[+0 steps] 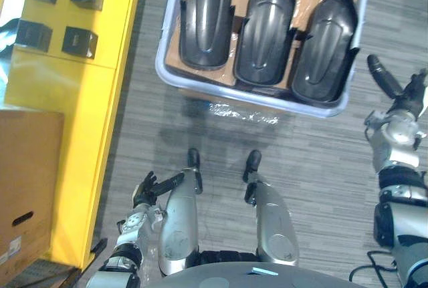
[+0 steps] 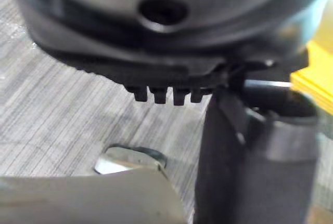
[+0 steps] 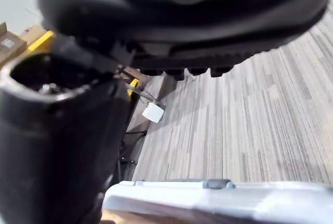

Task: Walk over and take three plastic housings, then place them on the shelf

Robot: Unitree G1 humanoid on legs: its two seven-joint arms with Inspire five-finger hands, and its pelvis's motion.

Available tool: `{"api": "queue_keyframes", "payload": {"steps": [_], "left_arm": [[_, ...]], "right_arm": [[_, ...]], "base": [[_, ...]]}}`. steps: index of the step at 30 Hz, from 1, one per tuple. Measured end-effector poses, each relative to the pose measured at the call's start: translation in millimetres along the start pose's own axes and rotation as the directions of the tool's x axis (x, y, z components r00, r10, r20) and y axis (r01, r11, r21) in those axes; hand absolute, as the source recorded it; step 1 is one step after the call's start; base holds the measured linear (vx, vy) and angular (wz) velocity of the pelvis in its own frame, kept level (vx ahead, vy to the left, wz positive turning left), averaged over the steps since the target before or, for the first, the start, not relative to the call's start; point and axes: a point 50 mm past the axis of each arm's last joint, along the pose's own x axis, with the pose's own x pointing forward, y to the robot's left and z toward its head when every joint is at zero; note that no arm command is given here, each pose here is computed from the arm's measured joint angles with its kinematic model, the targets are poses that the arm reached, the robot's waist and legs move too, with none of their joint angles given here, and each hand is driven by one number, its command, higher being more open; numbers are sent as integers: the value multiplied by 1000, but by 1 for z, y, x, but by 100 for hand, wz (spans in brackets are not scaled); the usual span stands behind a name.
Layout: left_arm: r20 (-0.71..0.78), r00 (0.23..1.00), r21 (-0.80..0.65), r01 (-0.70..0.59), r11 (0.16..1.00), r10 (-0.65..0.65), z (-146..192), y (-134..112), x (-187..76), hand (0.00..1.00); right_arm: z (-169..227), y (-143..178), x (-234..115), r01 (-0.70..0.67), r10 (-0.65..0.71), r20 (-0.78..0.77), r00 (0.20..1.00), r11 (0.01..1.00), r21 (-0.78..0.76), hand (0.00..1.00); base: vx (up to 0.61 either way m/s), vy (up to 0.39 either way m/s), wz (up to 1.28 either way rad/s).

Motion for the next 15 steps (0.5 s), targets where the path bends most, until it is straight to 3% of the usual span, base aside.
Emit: {"api": "queue_keyframes", "payload": {"steps": [12, 15], "left_arm": [[7, 996, -63, 85, 994, -85, -1, -17, -1, 100], [12, 996, -65, 90, 994, -90, 0, -18, -1, 100]], "right_arm": [[47, 30, 12, -193, 204, 70, 976, 971, -139, 100], [52, 25, 15, -190, 208, 66, 976, 960, -207, 100]], "base": [[-35, 4, 14], [-62, -17, 12]]}}
